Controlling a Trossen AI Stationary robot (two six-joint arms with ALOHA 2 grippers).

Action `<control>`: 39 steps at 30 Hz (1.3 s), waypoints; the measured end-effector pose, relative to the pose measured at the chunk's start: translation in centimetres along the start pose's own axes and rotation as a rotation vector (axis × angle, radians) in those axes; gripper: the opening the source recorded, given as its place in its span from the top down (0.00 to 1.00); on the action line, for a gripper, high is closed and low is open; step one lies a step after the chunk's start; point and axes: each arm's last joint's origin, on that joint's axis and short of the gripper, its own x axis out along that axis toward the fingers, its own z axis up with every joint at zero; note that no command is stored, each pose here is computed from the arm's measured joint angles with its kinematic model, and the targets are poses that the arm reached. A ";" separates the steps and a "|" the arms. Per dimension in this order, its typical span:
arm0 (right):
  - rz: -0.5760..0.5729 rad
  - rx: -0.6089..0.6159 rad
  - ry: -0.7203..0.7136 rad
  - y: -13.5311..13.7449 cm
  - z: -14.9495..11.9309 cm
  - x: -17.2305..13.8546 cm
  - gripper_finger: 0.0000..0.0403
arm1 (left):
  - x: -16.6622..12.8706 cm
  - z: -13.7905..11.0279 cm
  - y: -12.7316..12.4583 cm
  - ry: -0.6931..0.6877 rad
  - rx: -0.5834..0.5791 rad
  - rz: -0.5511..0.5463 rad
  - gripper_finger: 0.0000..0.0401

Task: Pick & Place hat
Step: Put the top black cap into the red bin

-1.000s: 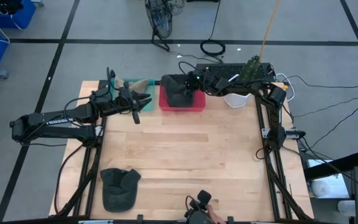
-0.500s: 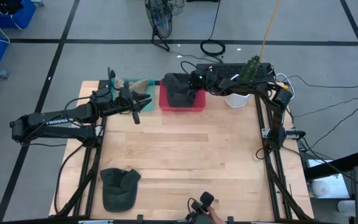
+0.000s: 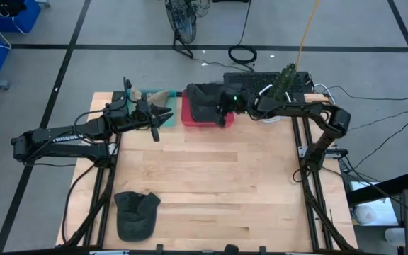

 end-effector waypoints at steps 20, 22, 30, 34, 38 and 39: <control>-0.012 0.117 0.091 -1.1 -4.8 8.4 0.85 | 0.0 0.6 0.0 -0.062 0.029 0.003 0.77; -0.010 0.126 0.096 -1.2 -4.9 8.8 0.85 | 0.0 0.6 0.0 -0.058 0.028 0.002 0.77; -0.004 0.187 0.124 -1.4 -4.9 8.8 0.85 | 0.0 0.3 0.0 -0.033 0.030 -0.004 0.77; 0.008 0.188 0.196 -1.4 -5.6 8.7 0.85 | 0.0 0.3 0.0 -0.032 0.023 -0.005 0.77; 0.008 0.163 0.168 -1.2 -4.9 8.3 0.85 | 0.0 0.3 0.0 -0.032 0.006 -0.006 0.77; 0.009 0.154 0.145 -1.1 -4.6 8.2 0.85 | 0.0 0.3 0.0 -0.031 0.006 -0.006 0.77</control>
